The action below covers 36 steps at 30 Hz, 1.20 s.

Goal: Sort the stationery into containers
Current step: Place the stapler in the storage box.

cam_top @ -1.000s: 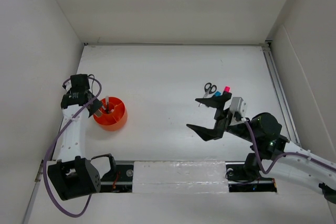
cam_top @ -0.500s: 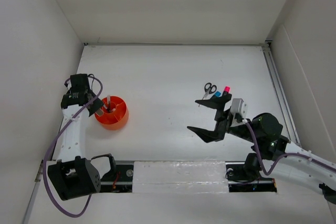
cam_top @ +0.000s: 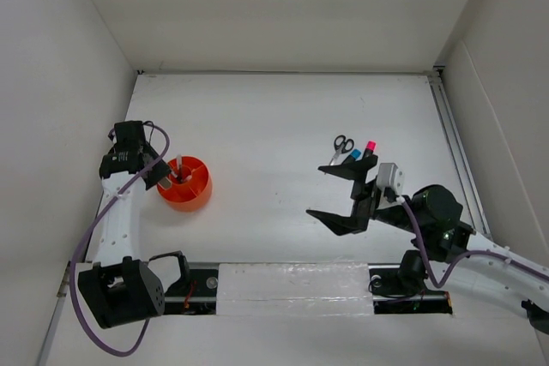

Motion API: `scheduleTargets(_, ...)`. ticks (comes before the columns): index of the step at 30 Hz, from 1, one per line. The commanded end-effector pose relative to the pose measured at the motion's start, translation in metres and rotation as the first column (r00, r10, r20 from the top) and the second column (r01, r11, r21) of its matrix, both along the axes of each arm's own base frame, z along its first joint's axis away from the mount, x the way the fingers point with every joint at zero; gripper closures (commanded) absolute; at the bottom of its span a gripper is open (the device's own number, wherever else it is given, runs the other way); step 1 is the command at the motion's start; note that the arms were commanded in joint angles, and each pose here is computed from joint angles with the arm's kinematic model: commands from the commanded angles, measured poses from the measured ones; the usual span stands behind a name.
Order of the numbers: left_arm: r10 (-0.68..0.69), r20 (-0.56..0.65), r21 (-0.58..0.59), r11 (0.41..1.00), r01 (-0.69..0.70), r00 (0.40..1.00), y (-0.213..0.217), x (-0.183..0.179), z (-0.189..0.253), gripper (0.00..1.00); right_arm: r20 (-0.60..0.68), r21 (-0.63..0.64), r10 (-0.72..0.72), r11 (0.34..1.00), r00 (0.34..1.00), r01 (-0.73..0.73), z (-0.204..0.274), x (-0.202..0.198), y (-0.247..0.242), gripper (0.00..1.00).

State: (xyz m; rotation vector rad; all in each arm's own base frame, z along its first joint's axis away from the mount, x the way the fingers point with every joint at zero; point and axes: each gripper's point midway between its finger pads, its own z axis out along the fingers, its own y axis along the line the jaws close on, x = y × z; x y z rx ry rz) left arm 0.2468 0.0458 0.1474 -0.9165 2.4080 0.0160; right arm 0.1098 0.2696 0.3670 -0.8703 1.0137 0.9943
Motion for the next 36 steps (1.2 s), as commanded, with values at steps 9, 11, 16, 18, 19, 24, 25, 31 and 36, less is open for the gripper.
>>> scheduleTargets(9,-0.061,0.029,-0.020,0.998,0.062,0.998,-0.006,0.012,0.000,0.99,0.045,0.045,0.033,0.998,0.998,-0.035,0.017,-0.013,-0.010,0.00)
scheduleTargets(11,-0.061,0.019,-0.023,0.998,0.062,0.998,-0.006,0.013,-0.003,0.99,0.053,0.051,0.042,0.998,0.998,-0.044,0.019,-0.015,-0.012,0.00)
scheduleTargets(16,-0.061,0.011,-0.025,0.998,0.061,0.998,-0.006,0.015,-0.004,0.89,0.061,0.057,0.050,0.997,0.997,-0.053,0.021,-0.018,-0.013,0.00)
scheduleTargets(18,-0.061,0.002,-0.027,0.998,0.061,0.998,-0.005,0.016,-0.006,0.88,0.056,0.049,0.050,0.997,0.997,-0.053,0.017,-0.017,-0.012,0.00)
scheduleTargets(19,-0.061,0.002,-0.027,0.998,0.061,0.998,-0.005,0.016,-0.006,0.88,0.059,0.047,0.059,0.997,0.997,-0.061,0.017,-0.019,-0.012,0.00)
scheduleTargets(24,-0.048,0.074,0.052,0.998,0.044,0.996,0.006,0.019,0.021,1.00,0.053,0.038,0.059,0.997,0.997,-0.061,0.014,-0.018,-0.009,0.00)
scheduleTargets(25,-0.040,0.082,0.065,0.997,0.035,0.996,0.009,0.018,0.024,0.99,0.053,0.038,0.059,0.997,0.997,-0.061,0.014,-0.018,-0.009,0.00)
scheduleTargets(31,-0.078,0.073,0.022,0.997,0.077,0.994,-0.001,0.019,0.018,0.76,0.047,0.029,0.060,0.998,0.997,-0.061,0.011,-0.016,-0.007,0.00)
scheduleTargets(36,-0.083,0.066,0.012,0.997,0.082,0.994,-0.002,0.020,0.013,0.76,0.047,0.029,0.060,0.998,0.997,-0.061,0.011,-0.016,-0.007,0.00)
